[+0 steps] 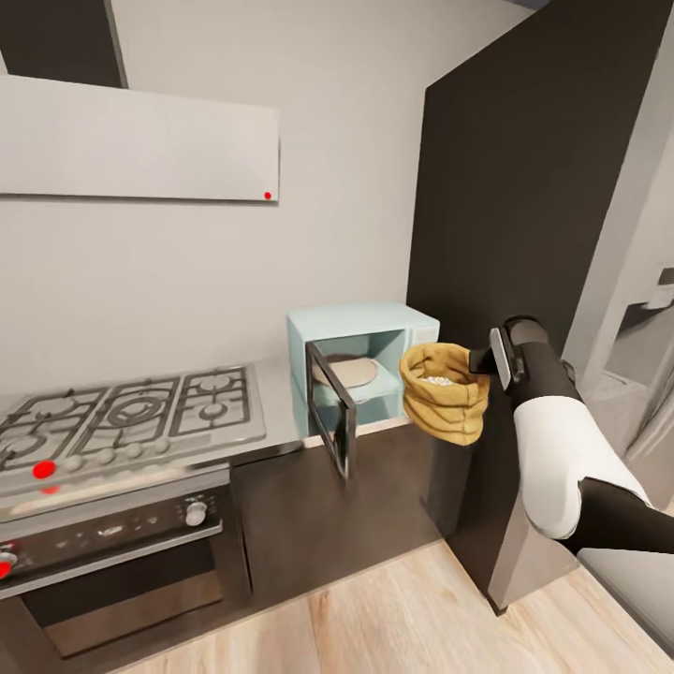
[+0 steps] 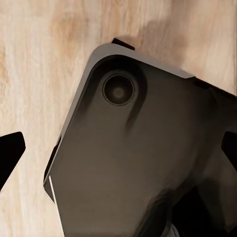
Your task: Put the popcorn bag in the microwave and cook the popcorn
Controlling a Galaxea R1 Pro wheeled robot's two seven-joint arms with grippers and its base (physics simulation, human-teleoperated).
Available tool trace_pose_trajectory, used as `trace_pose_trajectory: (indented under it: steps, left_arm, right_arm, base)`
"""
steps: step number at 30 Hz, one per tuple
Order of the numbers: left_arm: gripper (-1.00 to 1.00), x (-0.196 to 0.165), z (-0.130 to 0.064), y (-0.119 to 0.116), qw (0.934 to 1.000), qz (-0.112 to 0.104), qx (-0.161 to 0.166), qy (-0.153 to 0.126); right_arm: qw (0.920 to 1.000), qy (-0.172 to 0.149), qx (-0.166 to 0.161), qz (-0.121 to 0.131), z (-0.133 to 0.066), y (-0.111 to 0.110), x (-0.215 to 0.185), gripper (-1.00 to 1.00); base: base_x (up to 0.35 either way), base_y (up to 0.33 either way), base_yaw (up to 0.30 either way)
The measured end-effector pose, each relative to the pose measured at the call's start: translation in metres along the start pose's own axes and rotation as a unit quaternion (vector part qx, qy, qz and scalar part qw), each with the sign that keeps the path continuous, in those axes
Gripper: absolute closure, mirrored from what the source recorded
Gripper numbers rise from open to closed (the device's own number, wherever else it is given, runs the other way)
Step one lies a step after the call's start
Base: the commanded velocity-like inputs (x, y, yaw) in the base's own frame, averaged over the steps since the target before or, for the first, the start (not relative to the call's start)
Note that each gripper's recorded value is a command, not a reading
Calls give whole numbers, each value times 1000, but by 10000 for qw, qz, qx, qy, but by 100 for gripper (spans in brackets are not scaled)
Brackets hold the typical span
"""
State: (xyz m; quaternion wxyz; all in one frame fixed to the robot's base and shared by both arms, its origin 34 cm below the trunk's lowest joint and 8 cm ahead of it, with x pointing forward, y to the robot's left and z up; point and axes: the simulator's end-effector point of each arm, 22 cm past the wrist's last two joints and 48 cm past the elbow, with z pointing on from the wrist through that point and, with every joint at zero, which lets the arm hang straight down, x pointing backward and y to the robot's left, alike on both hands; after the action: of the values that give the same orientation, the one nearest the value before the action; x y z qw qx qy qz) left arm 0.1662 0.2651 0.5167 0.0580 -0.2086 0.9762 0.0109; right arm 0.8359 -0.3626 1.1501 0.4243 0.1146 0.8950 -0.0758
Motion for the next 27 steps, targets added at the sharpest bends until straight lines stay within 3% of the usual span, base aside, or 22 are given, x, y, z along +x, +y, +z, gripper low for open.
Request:
trace_pose_trajectory:
  steps: [4, 21, 27]
  left_arm:
    - [-100, 0, 0, 0, 10000, 1, 0, 1]
    - [-100, 0, 0, 0, 10000, -2, 0, 2]
    - [-100, 0, 0, 0, 10000, -3, -2, 3]
  right_arm:
    - [10000, 5, -15, 6, 0, 1, 0, 100]
    - [10000, 52, -43, 4, 3, 3, 4, 100]
    - [10000, 73, -51, 11, 4, 3, 5, 100]
  base:
    - [222, 0, 137]
    - [6, 0, 262]
    - [0, 0, 48]
